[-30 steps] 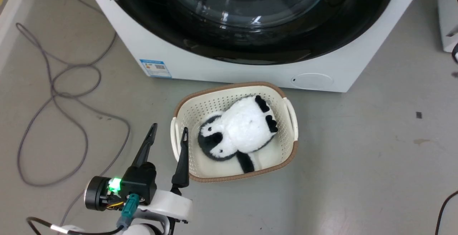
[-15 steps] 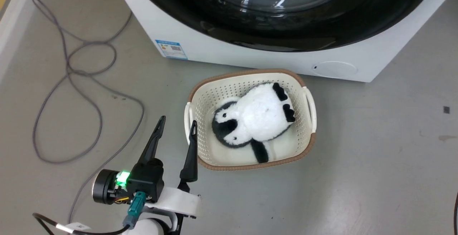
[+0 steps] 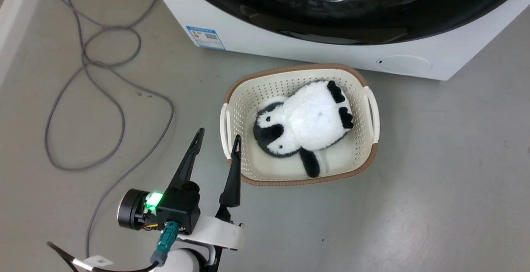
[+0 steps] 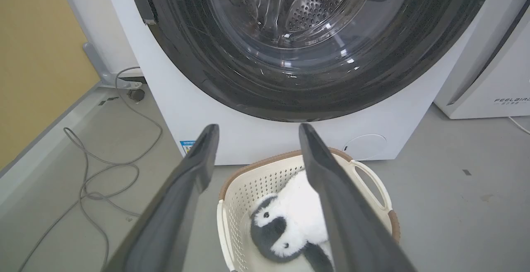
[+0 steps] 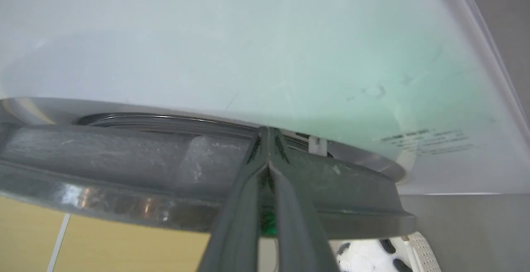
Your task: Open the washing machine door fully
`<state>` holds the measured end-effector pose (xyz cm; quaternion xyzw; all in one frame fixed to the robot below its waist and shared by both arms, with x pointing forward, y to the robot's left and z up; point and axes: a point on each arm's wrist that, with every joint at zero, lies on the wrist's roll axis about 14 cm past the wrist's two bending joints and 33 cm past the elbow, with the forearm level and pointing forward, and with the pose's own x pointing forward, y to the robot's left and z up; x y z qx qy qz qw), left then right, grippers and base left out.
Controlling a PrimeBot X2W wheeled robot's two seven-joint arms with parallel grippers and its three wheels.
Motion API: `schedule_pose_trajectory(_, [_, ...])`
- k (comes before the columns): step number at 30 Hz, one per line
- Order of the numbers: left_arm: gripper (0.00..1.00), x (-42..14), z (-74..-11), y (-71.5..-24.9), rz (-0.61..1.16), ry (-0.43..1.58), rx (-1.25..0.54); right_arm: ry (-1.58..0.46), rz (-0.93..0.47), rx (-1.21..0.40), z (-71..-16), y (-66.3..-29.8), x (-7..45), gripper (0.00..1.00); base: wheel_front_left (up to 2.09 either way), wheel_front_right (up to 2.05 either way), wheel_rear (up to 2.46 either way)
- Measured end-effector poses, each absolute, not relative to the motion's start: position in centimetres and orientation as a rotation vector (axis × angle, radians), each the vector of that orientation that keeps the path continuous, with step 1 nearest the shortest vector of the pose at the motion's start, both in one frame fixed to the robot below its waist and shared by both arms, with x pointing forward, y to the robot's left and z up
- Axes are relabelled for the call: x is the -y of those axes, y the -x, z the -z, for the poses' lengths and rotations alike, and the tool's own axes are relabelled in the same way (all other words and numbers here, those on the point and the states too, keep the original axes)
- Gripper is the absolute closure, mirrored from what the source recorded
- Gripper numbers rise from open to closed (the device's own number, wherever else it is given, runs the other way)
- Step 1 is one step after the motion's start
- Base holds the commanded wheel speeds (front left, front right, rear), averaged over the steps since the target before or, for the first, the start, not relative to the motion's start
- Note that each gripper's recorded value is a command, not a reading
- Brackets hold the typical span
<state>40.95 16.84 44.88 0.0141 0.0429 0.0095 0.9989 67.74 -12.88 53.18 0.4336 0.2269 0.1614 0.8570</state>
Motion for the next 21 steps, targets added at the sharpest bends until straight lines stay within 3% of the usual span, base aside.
schedule_pose_trajectory(10, [0.0, -17.0, -44.8, -41.2, -0.028, -0.031, -0.074, -0.992, -0.398, -0.565, -52.9, -68.7, 11.5, 1.0, 0.0, 0.0, 0.0])
schedule_pose_trajectory(21, [0.0, -17.4, -46.9, -40.9, -0.044, -0.035, -0.018, -0.996, -0.415, -0.606, -53.4, -66.4, 11.4, 1.0, 0.0, 0.0, 0.0])
